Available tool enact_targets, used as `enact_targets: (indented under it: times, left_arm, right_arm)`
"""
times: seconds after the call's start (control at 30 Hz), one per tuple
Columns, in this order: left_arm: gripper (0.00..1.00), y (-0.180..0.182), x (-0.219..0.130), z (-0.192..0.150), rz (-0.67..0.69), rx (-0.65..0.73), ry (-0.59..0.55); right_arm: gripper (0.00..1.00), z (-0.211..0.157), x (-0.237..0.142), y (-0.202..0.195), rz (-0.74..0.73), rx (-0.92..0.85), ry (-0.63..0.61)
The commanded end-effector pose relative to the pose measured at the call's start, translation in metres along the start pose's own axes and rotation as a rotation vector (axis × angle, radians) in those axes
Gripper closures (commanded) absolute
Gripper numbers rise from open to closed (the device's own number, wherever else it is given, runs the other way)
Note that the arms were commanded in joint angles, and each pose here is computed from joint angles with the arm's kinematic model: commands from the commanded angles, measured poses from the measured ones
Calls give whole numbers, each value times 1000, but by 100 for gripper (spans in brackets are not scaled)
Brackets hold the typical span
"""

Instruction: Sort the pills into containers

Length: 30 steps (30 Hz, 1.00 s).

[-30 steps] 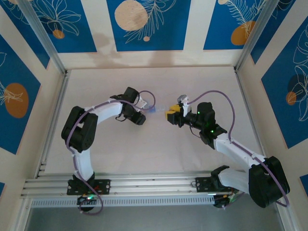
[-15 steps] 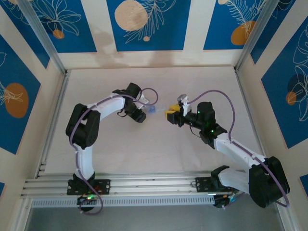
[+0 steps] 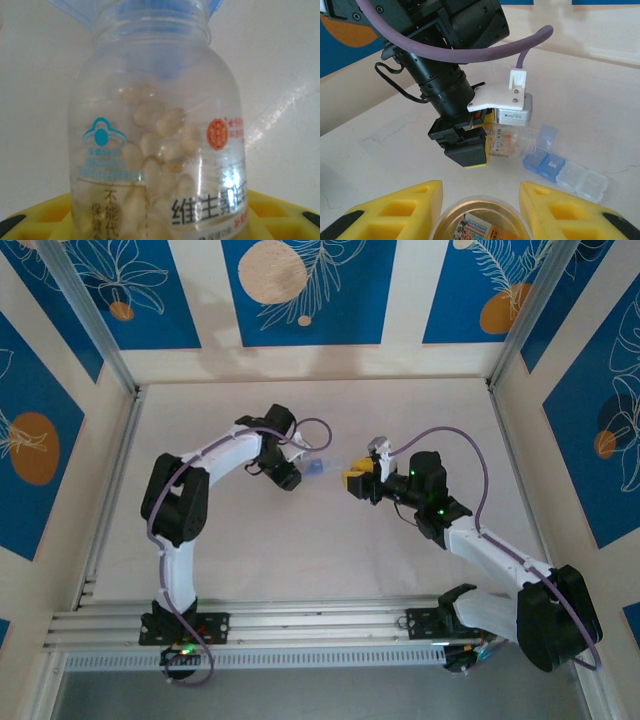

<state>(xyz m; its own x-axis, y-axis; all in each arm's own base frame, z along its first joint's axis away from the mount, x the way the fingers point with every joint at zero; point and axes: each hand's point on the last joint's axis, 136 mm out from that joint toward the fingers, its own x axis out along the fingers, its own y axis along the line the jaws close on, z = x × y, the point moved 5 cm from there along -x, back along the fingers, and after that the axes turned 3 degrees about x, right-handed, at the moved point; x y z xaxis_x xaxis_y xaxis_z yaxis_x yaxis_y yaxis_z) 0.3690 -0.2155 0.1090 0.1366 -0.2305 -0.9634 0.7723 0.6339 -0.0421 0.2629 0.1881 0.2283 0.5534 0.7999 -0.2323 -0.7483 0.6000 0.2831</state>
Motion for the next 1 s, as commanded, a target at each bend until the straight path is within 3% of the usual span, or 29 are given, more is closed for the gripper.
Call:
enact_targets:
  times: [0.0, 0.97]
  left_arm:
    - [100, 3, 4, -5, -2, 24, 64]
    - [100, -4, 3, 9, 108, 191, 176]
  right_arm:
    - [100, 14, -1, 5, 19, -12, -29]
    - [100, 15, -2, 6, 22, -11, -31]
